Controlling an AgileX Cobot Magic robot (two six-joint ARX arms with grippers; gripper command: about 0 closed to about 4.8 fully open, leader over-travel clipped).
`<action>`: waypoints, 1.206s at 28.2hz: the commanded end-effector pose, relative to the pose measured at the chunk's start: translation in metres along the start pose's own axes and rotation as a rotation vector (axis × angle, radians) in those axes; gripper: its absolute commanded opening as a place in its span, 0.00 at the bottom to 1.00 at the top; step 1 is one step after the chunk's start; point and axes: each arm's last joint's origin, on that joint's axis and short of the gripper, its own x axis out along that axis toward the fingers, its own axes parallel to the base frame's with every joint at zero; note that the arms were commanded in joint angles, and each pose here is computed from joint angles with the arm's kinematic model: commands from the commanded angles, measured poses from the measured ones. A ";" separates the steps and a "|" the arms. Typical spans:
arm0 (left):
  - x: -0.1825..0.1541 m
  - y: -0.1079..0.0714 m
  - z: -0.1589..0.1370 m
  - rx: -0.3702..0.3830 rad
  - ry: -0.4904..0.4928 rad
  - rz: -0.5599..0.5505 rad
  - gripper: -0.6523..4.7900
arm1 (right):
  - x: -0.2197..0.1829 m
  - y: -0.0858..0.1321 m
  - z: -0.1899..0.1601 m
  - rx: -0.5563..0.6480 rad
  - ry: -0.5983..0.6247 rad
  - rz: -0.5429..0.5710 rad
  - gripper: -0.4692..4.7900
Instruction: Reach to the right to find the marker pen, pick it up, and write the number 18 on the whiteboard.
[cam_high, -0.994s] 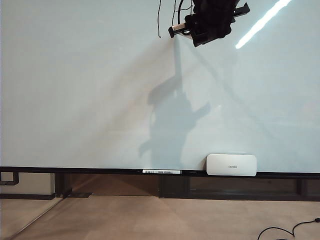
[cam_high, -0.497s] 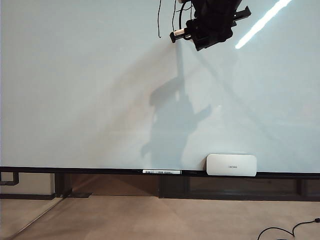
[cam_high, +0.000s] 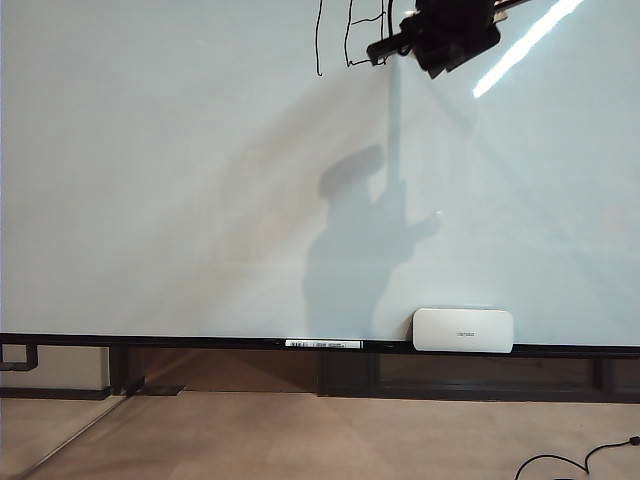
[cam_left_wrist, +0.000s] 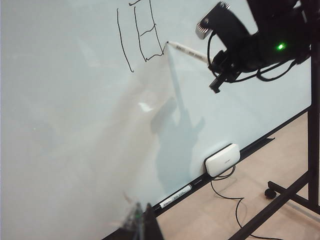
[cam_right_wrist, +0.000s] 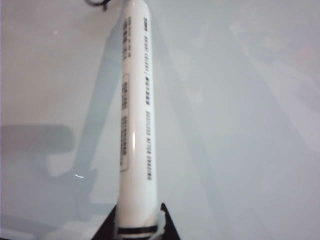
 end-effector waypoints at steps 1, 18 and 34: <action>-0.012 0.003 0.013 0.010 -0.010 0.090 0.11 | -0.026 -0.011 0.015 0.009 -0.007 0.014 0.09; -0.107 0.006 0.077 0.090 0.161 0.467 0.11 | -0.318 -0.224 -0.002 0.026 -0.249 -0.036 0.09; -0.168 -0.100 0.088 -0.214 0.129 0.472 0.11 | -0.439 -0.227 -0.093 0.169 -0.097 0.196 0.09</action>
